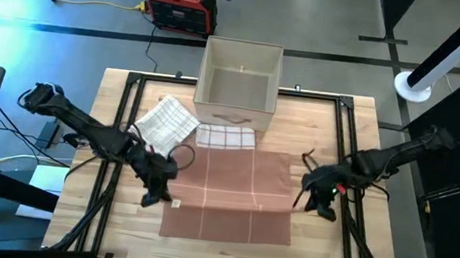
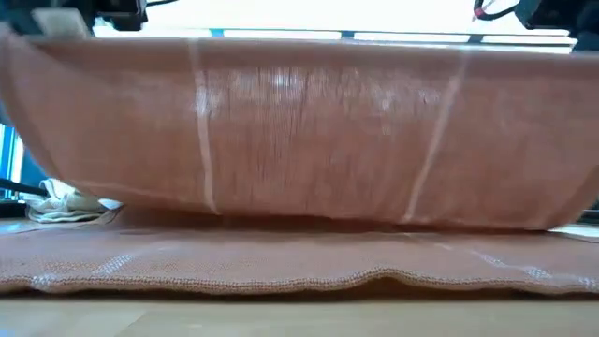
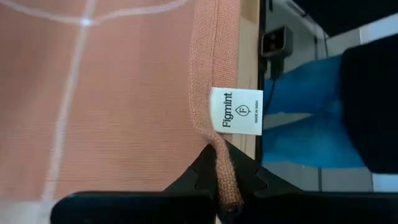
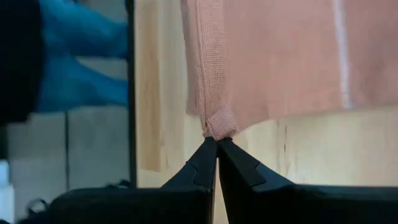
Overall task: Fold towel
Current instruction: Fold the brown towel
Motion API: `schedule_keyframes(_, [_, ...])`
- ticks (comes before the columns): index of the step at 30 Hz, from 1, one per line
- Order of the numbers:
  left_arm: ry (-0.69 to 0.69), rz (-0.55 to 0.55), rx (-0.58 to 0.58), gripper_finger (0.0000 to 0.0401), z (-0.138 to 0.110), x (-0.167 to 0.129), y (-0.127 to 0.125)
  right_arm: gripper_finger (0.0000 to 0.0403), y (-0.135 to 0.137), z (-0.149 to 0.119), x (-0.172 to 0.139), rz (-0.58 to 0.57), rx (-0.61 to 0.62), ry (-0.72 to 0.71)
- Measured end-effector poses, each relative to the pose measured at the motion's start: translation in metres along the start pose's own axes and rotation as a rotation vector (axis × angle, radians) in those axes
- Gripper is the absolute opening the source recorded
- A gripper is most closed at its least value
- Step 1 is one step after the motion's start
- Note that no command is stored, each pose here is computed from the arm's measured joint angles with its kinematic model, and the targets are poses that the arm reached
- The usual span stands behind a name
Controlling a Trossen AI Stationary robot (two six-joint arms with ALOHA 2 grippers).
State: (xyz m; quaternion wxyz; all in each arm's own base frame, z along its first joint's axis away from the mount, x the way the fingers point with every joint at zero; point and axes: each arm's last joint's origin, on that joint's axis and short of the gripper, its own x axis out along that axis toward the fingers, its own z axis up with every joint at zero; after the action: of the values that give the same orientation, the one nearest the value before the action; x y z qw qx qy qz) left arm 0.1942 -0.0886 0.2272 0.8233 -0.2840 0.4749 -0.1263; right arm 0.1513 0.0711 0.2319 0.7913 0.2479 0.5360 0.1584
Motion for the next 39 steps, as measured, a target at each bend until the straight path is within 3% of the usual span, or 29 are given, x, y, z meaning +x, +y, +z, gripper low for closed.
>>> schedule_keyframes(8, [0.068,0.139,-0.034,0.0,-0.006,0.046,0.013,0.0,-0.003,0.011,0.049,-0.081,-0.03,0.138])
schedule_keyframes(11, [0.099,0.183,-0.101,0.0006,-0.009,0.059,0.018,0.001,-0.005,0.011,0.061,-0.059,-0.002,0.213])
schedule_keyframes(18, [0.149,0.186,-0.222,0.0085,-0.016,0.072,0.017,0.0112,-0.009,0.004,0.065,-0.036,0.105,0.362])
schedule_keyframes(25, [0.205,0.085,-0.322,0.0173,-0.016,0.059,0.009,0.0203,0.002,0.014,0.028,-0.069,0.139,0.387])
schedule_keyframes(29, [0.25,0.056,-0.413,0.0182,-0.017,0.039,0.006,0.0215,0.015,0.024,-0.007,-0.152,0.133,0.284])
schedule_keyframes(33, [0.209,0.057,-0.432,0.0176,-0.013,0.012,-0.001,0.0214,0.029,0.035,-0.039,-0.242,0.074,0.066])
schedule_keyframes(36, [0.077,0.08,-0.414,0.017,-0.009,-0.006,-0.004,0.0213,0.037,0.045,-0.059,-0.353,0.018,-0.135])
schedule_keyframes(39, [-0.147,0.114,-0.371,0.0168,-0.001,-0.025,-0.009,0.0213,0.042,0.057,-0.075,-0.482,-0.021,-0.356])
